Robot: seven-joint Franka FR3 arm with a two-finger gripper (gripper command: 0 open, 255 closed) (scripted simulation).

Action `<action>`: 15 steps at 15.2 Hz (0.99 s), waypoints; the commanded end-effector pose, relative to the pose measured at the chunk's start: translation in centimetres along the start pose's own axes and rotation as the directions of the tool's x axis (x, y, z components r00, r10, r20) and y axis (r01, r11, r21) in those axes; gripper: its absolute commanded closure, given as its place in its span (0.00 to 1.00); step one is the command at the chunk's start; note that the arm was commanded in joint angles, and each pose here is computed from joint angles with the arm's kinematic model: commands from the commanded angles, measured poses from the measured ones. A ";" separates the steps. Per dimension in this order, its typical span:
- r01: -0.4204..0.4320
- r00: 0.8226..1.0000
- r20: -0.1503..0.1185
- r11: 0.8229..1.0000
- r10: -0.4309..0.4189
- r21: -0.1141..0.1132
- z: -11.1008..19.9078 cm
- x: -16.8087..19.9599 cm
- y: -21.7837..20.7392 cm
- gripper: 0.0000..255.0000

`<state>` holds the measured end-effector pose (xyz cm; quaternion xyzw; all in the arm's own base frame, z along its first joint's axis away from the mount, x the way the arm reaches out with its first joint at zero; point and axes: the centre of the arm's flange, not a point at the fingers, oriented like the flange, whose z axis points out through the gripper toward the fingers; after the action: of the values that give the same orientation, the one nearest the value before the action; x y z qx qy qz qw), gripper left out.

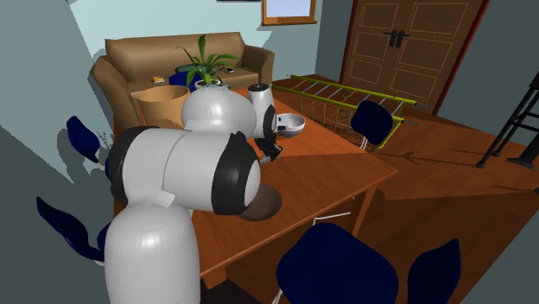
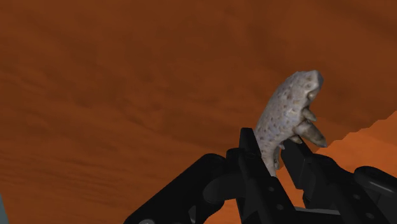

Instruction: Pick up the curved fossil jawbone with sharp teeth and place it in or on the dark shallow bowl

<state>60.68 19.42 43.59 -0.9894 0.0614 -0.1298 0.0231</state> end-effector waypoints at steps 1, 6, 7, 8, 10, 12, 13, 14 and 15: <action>0.000 1.000 0.000 1.000 0.000 0.000 -1.0 0.3 -0.1 1.00; 0.000 1.000 0.000 1.000 0.000 0.000 -3.6 0.9 -0.2 1.00; 0.000 1.000 0.000 1.000 0.000 0.000 -4.1 1.1 -0.2 1.00; 0.000 1.000 0.000 1.000 0.000 0.000 -4.6 1.2 -0.3 1.00; 0.000 1.000 0.000 1.000 0.000 0.000 -5.5 1.4 -0.3 1.00; 0.000 1.000 0.000 1.000 0.000 0.000 -6.2 -0.8 0.9 1.00; 0.000 1.000 0.000 1.000 0.000 0.000 -6.6 -1.9 1.5 1.00; 0.000 1.000 0.000 1.000 0.000 0.000 -6.9 -3.0 2.1 1.00; 0.000 1.000 0.000 1.000 0.000 0.000 -7.3 -4.1 2.7 1.00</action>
<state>55.71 17.58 49.64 -0.9894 0.0611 -0.1299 0.0232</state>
